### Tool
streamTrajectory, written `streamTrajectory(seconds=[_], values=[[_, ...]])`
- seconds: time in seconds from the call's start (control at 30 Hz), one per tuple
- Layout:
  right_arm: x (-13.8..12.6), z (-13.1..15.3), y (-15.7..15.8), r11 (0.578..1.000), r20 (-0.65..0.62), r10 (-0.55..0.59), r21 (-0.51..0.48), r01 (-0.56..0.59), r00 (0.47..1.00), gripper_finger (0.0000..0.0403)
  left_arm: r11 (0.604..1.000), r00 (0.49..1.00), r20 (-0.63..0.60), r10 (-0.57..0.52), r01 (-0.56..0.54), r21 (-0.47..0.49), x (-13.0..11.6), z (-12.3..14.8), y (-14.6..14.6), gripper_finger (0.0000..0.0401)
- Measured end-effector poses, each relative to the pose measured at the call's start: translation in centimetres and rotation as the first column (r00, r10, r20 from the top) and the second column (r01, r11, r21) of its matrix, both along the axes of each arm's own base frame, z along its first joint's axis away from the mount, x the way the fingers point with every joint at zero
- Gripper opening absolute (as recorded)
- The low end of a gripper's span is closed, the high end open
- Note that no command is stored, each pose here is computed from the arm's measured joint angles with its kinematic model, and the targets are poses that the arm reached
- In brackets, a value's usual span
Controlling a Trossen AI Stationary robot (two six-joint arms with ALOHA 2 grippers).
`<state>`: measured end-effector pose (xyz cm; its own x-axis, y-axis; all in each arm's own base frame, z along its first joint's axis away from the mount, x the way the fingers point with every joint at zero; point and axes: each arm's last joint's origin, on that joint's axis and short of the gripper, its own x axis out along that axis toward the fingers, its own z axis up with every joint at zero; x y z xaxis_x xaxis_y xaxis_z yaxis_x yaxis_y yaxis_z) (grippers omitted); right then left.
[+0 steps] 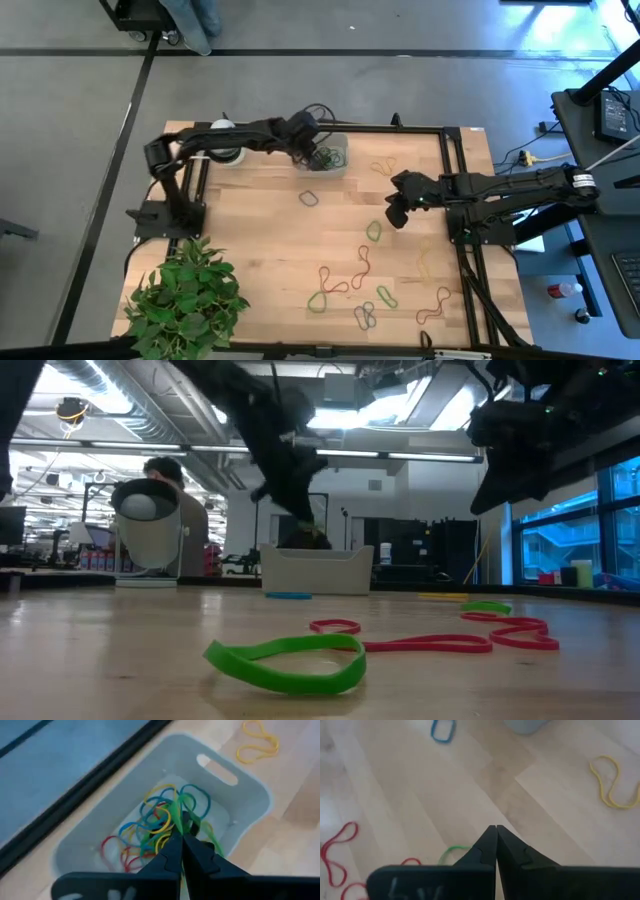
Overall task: Pick and place rubber bands into bin
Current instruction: Put the green rubber band into the white bin, then put the yellow rubber band into the white bin
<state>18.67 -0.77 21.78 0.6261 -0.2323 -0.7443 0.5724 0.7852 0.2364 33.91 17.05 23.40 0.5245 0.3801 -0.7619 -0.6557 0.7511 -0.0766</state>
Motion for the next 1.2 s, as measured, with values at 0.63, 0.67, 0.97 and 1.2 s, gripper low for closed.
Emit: streamTrajectory(seconds=[0.63,0.67,0.97,1.2], values=[[0.3,-0.2,-0.1,0.997,0.020,-0.067,0.046,0.066,0.998,0.0007,0.990,0.982,-0.131,-0.138,0.132,-0.051,1.4,-4.6,0.1,0.0129],[0.3,-0.2,-0.1,0.997,0.019,-0.067,0.046,0.066,0.998,0.0007,0.990,0.982,-0.124,-0.140,0.136,-0.047,1.4,-4.3,0.0,0.0138],[0.3,-0.2,-0.1,0.997,0.017,-0.064,0.043,0.063,0.998,0.0007,0.993,0.994,-0.032,-0.107,0.105,-0.048,0.3,0.0,-1.9,0.0154],[0.3,-0.2,-0.1,0.998,0.011,-0.051,0.033,0.050,0.999,0.0007,0.989,1.000,-0.007,-0.025,0.024,-0.149,-1.1,2.6,-4.8,0.0112]])
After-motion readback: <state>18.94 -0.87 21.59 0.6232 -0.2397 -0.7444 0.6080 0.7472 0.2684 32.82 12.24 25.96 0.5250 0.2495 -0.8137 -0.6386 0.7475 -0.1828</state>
